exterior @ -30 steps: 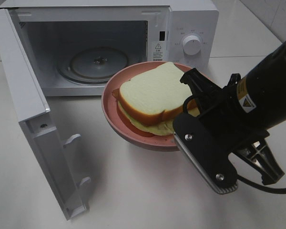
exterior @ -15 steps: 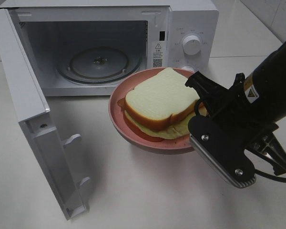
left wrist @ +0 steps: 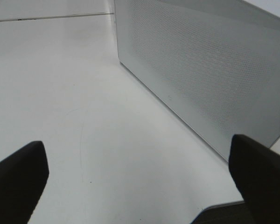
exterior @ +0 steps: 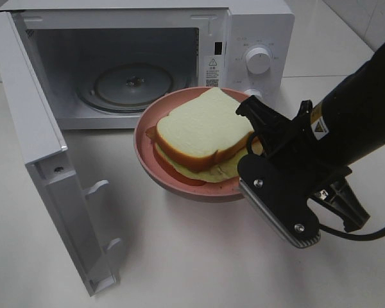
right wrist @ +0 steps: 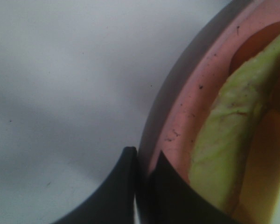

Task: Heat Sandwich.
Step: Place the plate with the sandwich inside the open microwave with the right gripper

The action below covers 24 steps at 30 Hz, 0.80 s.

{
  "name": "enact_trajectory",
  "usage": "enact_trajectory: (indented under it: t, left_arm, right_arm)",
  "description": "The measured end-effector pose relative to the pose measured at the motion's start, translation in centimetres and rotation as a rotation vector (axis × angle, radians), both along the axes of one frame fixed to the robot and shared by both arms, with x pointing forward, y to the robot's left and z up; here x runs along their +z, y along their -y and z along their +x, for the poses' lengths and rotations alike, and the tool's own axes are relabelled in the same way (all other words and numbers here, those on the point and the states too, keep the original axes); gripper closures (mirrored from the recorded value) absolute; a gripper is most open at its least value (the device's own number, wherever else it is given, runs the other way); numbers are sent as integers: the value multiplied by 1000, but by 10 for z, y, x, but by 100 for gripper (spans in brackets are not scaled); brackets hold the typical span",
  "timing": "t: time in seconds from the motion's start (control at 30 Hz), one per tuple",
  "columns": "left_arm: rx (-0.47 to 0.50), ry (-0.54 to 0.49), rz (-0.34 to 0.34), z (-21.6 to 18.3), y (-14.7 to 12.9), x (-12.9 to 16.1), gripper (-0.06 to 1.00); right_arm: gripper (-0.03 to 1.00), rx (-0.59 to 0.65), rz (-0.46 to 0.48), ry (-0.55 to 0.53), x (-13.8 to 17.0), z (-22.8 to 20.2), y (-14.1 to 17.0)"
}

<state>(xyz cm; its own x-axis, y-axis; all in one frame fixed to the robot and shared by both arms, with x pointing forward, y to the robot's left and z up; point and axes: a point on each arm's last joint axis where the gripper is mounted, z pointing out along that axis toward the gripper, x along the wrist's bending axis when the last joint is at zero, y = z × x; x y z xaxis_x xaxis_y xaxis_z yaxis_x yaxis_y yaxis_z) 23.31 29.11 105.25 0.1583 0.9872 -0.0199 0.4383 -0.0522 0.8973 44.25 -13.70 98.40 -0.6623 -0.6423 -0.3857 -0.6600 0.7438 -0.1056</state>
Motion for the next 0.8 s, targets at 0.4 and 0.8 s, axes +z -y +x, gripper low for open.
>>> enact_trajectory:
  t: [0.4, 0.8]
  left_arm:
    - [0, 0, 0, 0, 0, 0, -5]
    - [0, 0, 0, 0, 0, 0, -5]
  right_arm:
    - [92, -2, 14, -15, -3, 26, -24]
    - [92, 13, 26, -15, -4, 53, -49]
